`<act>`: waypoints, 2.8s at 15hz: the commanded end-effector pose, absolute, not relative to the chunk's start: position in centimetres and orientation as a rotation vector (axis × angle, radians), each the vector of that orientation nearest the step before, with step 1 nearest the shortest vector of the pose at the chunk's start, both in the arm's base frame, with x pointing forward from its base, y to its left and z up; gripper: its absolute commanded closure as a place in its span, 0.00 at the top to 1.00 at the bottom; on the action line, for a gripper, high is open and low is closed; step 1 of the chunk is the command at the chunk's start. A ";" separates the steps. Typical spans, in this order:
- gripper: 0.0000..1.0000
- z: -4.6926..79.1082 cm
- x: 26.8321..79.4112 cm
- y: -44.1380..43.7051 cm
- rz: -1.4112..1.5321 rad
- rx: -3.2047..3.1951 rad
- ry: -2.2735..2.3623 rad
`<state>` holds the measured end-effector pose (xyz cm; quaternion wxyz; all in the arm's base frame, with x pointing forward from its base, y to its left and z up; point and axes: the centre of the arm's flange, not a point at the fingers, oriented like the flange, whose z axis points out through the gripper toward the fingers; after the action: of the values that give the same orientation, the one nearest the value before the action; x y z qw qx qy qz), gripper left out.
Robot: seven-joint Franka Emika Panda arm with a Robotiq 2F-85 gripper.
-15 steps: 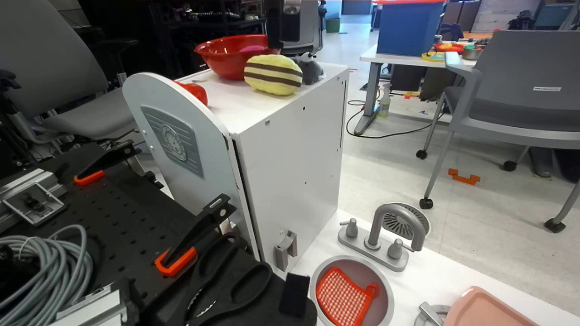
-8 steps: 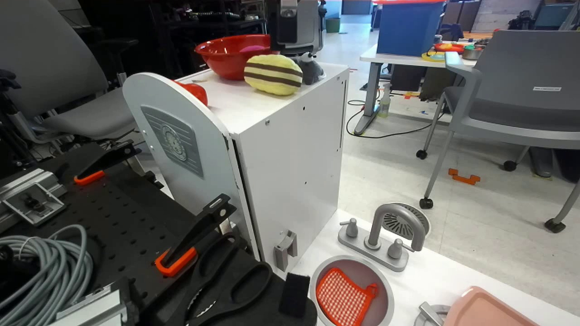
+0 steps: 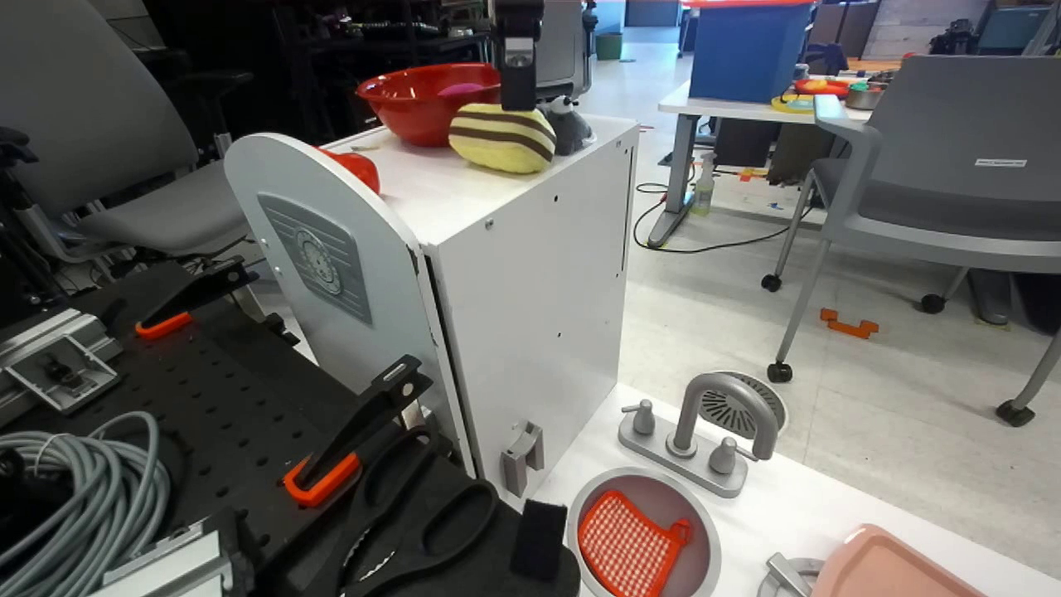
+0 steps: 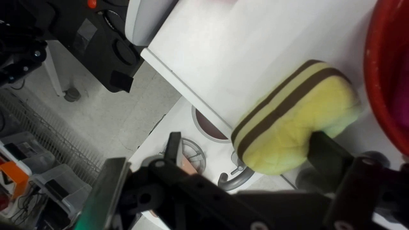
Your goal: Put the yellow object in the bowl
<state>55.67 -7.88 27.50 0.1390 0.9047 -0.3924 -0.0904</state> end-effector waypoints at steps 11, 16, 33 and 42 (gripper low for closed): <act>0.72 27.0 56.9 -7.1 -0.227 2.561 -1.112; 0.32 26.9 56.8 -7.4 -0.219 2.537 -1.113; 0.01 31.0 54.3 -7.2 -0.019 2.488 -1.054; 0.01 34.1 53.7 -6.8 0.304 2.674 -0.815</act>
<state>55.05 -6.80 33.12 0.1870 0.9237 -0.3268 0.0702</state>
